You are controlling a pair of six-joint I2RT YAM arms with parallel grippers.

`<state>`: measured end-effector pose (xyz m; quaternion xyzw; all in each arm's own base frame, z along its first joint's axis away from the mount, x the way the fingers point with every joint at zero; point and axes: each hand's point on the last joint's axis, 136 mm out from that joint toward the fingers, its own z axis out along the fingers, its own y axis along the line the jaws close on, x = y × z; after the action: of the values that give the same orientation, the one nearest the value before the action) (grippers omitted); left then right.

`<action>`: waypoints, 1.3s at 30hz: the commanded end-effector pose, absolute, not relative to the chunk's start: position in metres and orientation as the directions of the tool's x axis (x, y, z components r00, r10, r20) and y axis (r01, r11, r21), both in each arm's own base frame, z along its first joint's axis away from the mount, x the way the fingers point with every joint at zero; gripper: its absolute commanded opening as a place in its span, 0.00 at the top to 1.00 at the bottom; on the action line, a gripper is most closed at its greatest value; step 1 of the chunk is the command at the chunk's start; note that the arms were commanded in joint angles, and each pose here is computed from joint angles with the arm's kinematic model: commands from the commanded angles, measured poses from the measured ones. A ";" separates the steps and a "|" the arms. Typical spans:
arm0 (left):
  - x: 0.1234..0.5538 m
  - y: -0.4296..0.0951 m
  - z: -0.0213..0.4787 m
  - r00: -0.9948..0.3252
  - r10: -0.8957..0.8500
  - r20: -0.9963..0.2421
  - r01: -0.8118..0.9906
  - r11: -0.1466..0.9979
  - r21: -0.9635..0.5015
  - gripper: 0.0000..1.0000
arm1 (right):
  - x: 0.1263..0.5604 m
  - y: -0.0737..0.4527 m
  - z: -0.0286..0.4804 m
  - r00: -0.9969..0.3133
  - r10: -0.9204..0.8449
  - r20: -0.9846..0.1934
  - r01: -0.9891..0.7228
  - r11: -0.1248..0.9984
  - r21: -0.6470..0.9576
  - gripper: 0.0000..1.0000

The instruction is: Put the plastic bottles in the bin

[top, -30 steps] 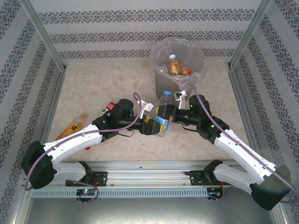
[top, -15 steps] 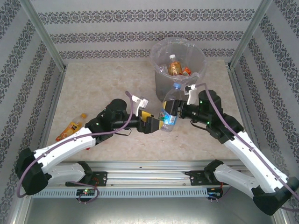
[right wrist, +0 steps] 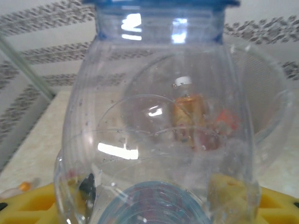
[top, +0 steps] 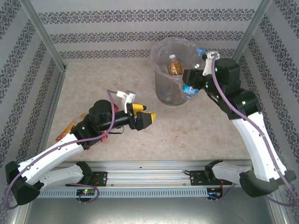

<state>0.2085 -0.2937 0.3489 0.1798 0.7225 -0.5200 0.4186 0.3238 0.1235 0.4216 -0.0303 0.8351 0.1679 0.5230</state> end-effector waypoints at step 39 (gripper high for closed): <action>0.190 -0.239 0.377 -0.505 -0.207 -0.838 0.661 0.532 -0.530 0.00 | 0.521 0.081 0.328 -0.672 -0.129 -0.729 -0.075 0.992 -0.106 0.30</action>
<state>0.1954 -0.2438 0.3727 0.1490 0.7391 -0.4630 0.4660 0.5229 0.0861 0.3394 -0.0536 0.9053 -0.0264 0.4205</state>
